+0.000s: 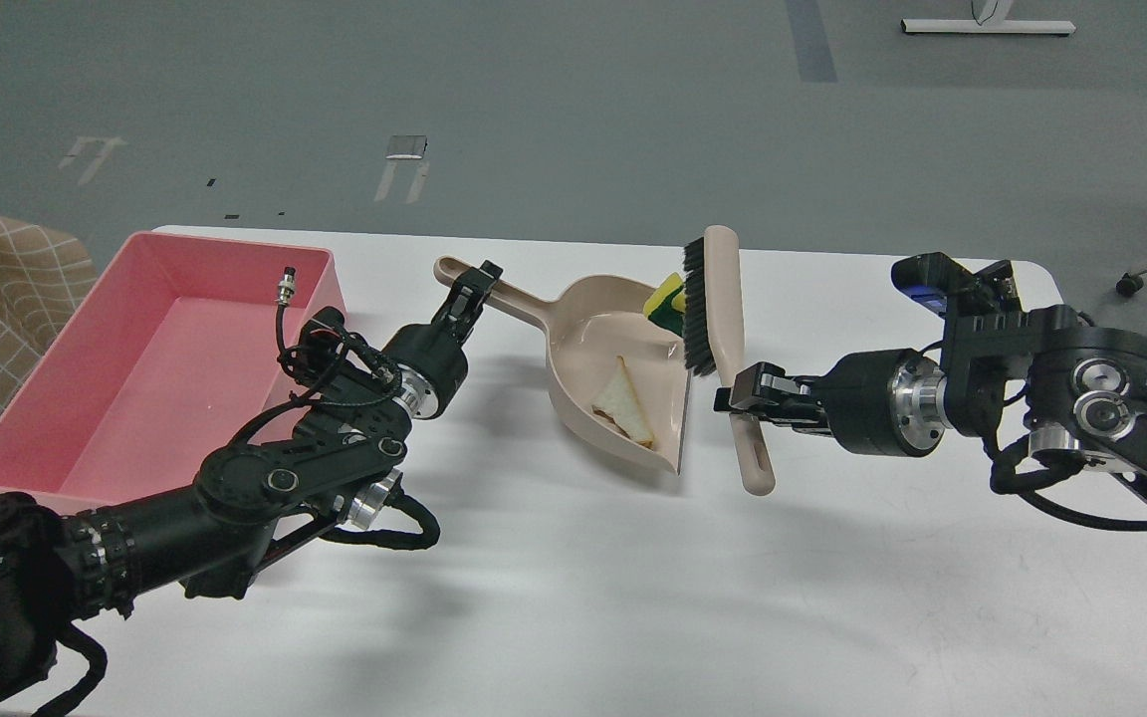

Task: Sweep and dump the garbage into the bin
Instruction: 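Brush the debris deeper into the dustpan with the right gripper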

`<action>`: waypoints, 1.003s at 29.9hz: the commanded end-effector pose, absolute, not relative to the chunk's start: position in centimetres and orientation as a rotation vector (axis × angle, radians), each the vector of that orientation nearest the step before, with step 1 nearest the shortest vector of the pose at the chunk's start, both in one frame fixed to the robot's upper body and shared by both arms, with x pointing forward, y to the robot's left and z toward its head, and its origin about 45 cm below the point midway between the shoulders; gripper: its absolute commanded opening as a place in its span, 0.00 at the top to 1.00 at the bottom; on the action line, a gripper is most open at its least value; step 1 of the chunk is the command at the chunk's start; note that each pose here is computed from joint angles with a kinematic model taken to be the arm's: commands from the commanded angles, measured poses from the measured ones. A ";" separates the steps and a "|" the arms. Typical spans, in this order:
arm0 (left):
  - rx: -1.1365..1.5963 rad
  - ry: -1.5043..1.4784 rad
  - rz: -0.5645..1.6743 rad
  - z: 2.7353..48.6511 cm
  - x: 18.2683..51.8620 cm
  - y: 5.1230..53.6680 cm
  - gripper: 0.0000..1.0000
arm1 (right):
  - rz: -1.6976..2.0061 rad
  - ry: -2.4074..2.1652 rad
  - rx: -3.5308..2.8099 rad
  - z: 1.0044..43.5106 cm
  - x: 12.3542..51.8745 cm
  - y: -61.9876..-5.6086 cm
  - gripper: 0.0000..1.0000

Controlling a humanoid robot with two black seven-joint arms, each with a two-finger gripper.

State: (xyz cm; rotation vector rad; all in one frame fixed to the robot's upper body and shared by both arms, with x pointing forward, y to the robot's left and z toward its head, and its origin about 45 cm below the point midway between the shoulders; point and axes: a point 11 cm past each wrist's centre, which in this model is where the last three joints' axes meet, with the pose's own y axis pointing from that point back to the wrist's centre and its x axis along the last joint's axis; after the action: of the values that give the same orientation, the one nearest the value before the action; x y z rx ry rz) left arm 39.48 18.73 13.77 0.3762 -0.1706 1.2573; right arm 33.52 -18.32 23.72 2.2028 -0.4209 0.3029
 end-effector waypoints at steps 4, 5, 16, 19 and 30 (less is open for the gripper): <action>0.354 -0.143 1.272 14.0 39.6 18.4 1.00 | 0.326 -0.423 2.207 24.4 33.8 -18.0 0.99; 0.352 -0.138 1.271 14.0 39.6 18.3 1.00 | 0.330 -0.424 2.207 24.5 33.9 -18.0 0.99; 0.335 -0.088 1.291 13.9 39.7 18.0 1.00 | 0.391 -0.388 2.255 25.9 34.2 -15.1 0.99; 0.334 -0.089 1.293 14.0 39.7 18.1 1.00 | 0.390 -0.381 2.259 25.8 34.0 -14.9 0.99; 0.312 -0.075 1.317 14.5 40.2 18.3 1.00 | 0.391 -0.372 2.257 25.7 33.9 -14.9 0.99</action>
State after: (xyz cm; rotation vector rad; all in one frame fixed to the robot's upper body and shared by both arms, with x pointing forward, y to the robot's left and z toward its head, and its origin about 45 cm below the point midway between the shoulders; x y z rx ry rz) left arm 40.18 18.30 14.52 0.3118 -0.0769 1.3153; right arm 33.91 -14.79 25.80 2.2614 -0.3744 0.3923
